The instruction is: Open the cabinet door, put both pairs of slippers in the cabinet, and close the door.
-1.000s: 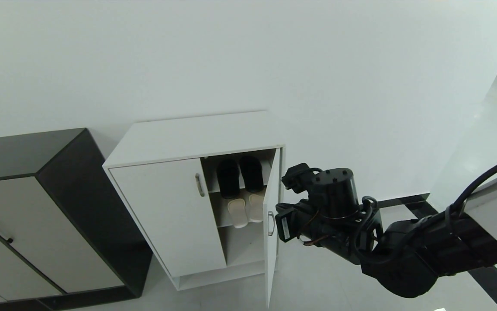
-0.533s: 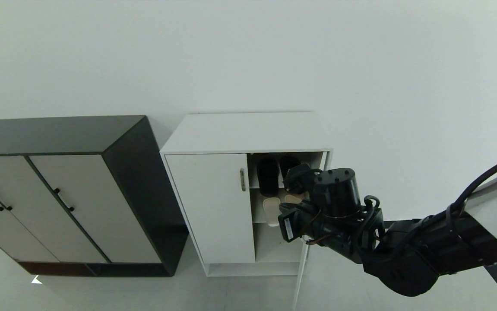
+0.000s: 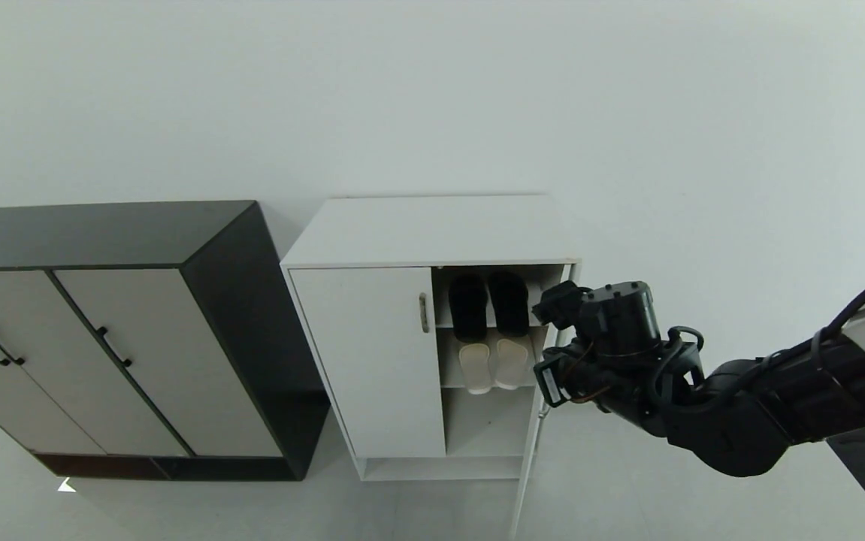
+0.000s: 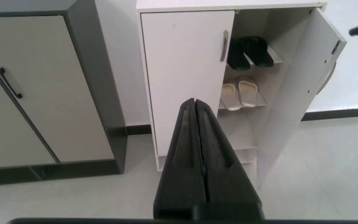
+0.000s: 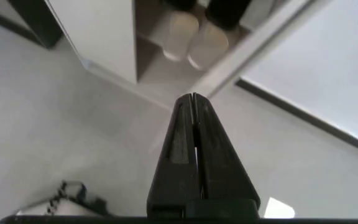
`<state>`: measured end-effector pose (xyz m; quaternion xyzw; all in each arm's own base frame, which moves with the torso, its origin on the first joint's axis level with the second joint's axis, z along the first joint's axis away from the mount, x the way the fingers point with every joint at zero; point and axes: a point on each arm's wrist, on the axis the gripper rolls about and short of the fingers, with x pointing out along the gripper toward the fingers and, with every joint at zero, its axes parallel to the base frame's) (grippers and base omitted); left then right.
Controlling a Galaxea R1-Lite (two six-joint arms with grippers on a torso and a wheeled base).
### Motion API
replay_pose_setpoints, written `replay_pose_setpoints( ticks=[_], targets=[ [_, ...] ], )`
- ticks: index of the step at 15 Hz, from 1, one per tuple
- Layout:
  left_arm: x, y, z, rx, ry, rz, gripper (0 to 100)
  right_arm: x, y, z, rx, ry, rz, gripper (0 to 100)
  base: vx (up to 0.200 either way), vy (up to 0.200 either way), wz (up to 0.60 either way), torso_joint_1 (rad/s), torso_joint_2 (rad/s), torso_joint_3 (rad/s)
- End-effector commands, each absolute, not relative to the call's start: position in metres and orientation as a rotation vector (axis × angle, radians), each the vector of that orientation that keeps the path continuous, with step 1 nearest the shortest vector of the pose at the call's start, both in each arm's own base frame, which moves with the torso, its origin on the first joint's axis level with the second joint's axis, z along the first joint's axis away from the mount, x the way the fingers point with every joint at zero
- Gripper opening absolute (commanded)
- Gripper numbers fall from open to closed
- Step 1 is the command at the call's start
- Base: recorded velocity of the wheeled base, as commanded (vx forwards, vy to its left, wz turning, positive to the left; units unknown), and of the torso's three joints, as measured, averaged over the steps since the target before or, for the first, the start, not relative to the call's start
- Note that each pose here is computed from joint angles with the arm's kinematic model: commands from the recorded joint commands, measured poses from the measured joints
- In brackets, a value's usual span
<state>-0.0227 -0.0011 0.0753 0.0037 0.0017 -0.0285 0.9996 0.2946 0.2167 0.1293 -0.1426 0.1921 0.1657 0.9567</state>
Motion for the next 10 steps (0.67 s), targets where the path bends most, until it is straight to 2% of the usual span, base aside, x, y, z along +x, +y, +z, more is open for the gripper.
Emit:
replay_pose_setpoints(
  ticks=[1, 5, 10],
  targets=[
    [-0.023, -0.001, 0.075, 0.009, 0.004, -0.055, 0, 0.288, 0.2, 0.149, -0.291, 0.411, 0.314, 0, 0.2, 0.0, 0.0, 0.002, 0.01, 0.002],
    [-0.023, -0.001, 0.075, 0.009, 0.004, -0.057, 0, 0.288, 0.192, 0.145, -0.327, 0.443, 0.302, 0, 0.2, 0.0, 0.0, -0.001, 0.0, 0.004],
    [-0.023, -0.001, 0.075, 0.009, 0.004, -0.055, 0, 0.282, 0.179, 0.131, -0.438, 0.539, 0.304, 0, 0.0, 0.0, 0.0, 0.0, 0.0, 0.0]
  ],
)
